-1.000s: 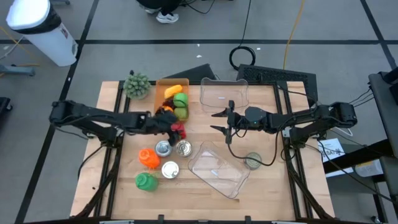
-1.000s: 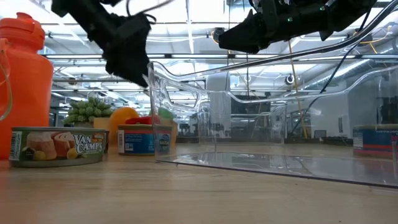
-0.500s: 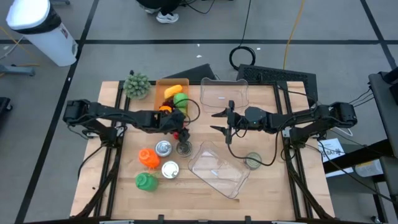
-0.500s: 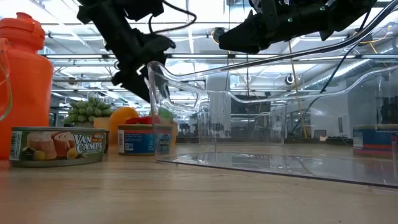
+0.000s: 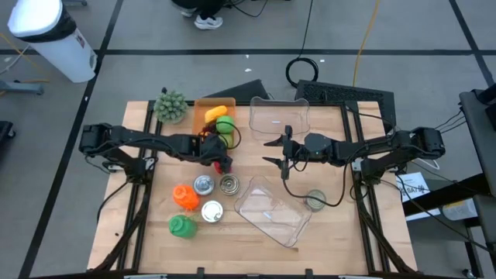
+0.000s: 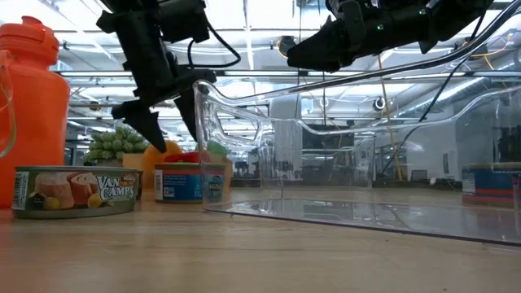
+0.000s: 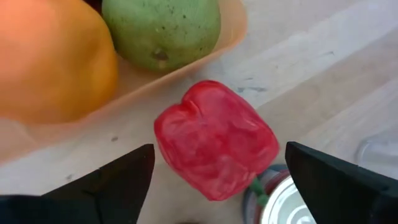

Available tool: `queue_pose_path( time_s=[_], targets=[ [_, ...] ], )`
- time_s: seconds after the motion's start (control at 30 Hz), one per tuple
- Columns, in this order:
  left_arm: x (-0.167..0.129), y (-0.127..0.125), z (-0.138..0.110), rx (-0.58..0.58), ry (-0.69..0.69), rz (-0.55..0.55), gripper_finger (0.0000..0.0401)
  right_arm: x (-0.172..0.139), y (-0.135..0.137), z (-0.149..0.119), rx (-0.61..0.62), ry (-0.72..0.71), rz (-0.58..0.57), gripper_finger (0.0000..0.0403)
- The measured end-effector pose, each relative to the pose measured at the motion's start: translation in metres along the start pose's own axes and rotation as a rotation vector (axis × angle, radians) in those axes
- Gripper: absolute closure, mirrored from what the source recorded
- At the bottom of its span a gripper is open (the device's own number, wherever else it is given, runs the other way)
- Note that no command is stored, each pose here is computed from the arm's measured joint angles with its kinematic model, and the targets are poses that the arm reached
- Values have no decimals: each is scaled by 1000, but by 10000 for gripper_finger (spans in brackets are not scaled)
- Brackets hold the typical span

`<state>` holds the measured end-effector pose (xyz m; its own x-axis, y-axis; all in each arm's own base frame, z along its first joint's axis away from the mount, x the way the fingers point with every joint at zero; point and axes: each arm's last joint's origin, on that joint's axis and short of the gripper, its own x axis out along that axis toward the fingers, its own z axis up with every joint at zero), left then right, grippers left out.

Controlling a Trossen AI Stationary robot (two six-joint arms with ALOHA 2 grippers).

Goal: Pick & Place Food Item
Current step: Put the bell pepper into the orange bin

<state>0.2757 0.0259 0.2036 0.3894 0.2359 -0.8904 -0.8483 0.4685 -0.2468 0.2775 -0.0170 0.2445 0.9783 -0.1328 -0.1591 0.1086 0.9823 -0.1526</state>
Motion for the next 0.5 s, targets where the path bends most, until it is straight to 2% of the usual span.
queue_pose_path(
  time_s=[0.23,0.5],
  targets=[
    [-1,-6,-5,-35,-29,-15,11,0,0,0,0,0,0,193],
    [27,-11,-18,-63,18,63,11,0,0,0,0,-3,-1,193]
  ],
)
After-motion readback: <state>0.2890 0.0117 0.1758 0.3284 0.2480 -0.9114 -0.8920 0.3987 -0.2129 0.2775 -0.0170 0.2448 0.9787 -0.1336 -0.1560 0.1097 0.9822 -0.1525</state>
